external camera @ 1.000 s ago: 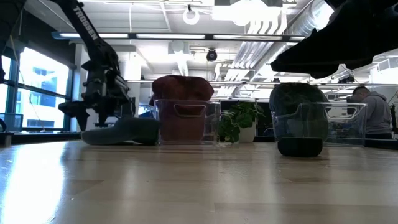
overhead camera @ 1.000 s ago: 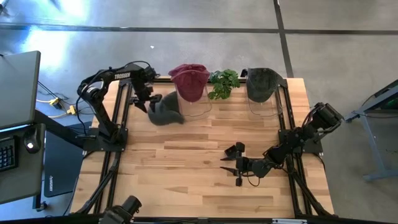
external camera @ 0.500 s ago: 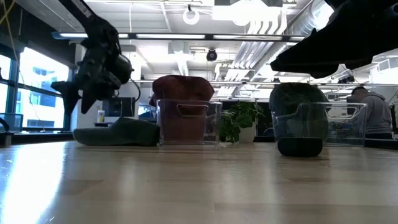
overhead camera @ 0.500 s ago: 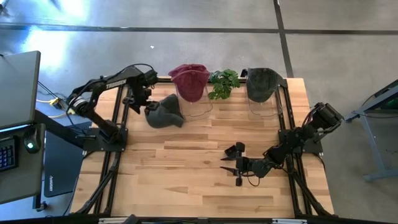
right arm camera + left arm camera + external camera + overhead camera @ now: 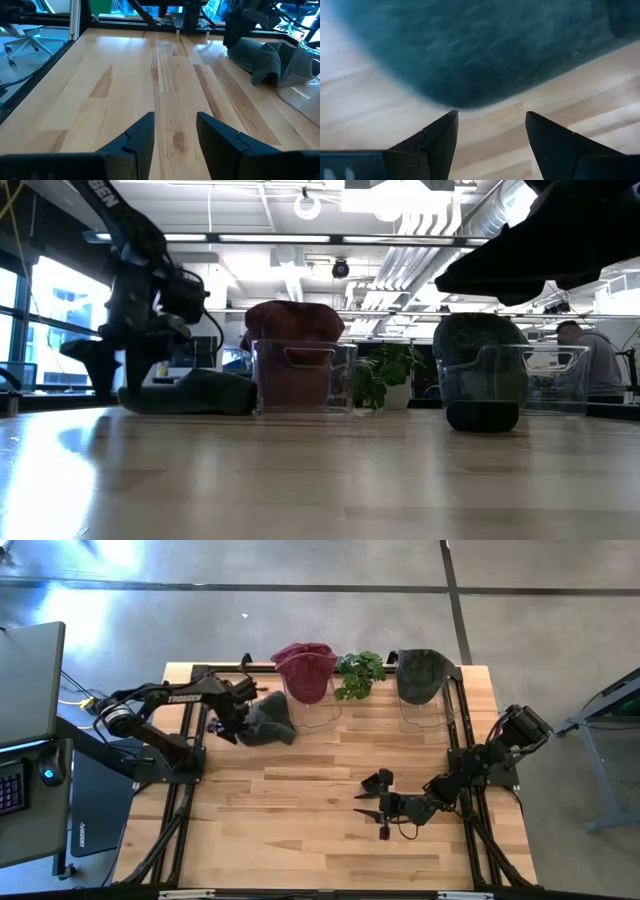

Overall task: Pick & Place hat
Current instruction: Put the black cap into the right transparent bin

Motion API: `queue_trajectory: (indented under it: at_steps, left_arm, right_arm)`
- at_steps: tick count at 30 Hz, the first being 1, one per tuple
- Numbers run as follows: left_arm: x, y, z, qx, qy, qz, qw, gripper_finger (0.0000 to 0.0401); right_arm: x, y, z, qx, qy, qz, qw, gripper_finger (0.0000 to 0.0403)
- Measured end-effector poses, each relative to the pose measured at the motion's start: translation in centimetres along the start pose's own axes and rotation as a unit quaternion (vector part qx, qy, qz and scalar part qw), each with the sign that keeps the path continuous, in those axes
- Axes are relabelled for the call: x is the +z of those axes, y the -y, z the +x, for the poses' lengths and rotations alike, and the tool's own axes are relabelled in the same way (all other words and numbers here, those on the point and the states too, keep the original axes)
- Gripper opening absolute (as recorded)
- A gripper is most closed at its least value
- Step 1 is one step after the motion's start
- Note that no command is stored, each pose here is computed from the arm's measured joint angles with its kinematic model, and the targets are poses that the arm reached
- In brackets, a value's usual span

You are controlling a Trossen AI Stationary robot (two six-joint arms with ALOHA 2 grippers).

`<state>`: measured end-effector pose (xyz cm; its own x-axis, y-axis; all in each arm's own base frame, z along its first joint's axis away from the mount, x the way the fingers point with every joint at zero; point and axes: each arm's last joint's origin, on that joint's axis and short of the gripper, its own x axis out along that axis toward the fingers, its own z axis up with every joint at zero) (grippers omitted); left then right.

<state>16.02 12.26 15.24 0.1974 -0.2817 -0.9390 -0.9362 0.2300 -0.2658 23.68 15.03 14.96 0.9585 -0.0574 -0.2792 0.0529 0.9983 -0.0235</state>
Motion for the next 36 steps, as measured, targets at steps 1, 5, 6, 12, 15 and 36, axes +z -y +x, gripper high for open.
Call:
queue_trajectory:
  at_steps: [1,5,6,12,15,36]
  left_arm:
    - [0.0,0.1,0.4,-0.006,0.006,0.005,1.0,0.0227]
    - [-0.4,0.0,1.1,0.02,0.033,0.014,0.999,0.0227]
    - [-0.6,-0.1,1.1,0.031,0.043,0.018,0.998,0.0227]
    - [-1.6,0.3,0.4,0.078,0.125,0.045,0.988,0.0227]
    - [-2.1,0.7,-0.2,0.089,0.165,0.071,0.98,0.0227]
    - [-2.7,2.1,-3.3,0.006,0.314,0.106,0.944,0.0227]
  right_arm:
    - [0.0,0.0,0.0,0.001,0.0,0.0,1.0,0.0142]
    - [0.0,0.0,0.0,0.004,-0.001,0.0,1.0,0.0142]
    - [0.0,0.0,0.0,0.003,-0.001,0.0,1.0,0.0142]
    - [0.0,0.0,0.0,0.003,-0.001,0.0,1.0,0.0142]
    - [0.0,0.0,0.0,0.003,-0.001,0.0,1.0,0.0142]
    - [0.0,0.0,0.0,0.002,-0.001,0.0,1.0,0.0142]
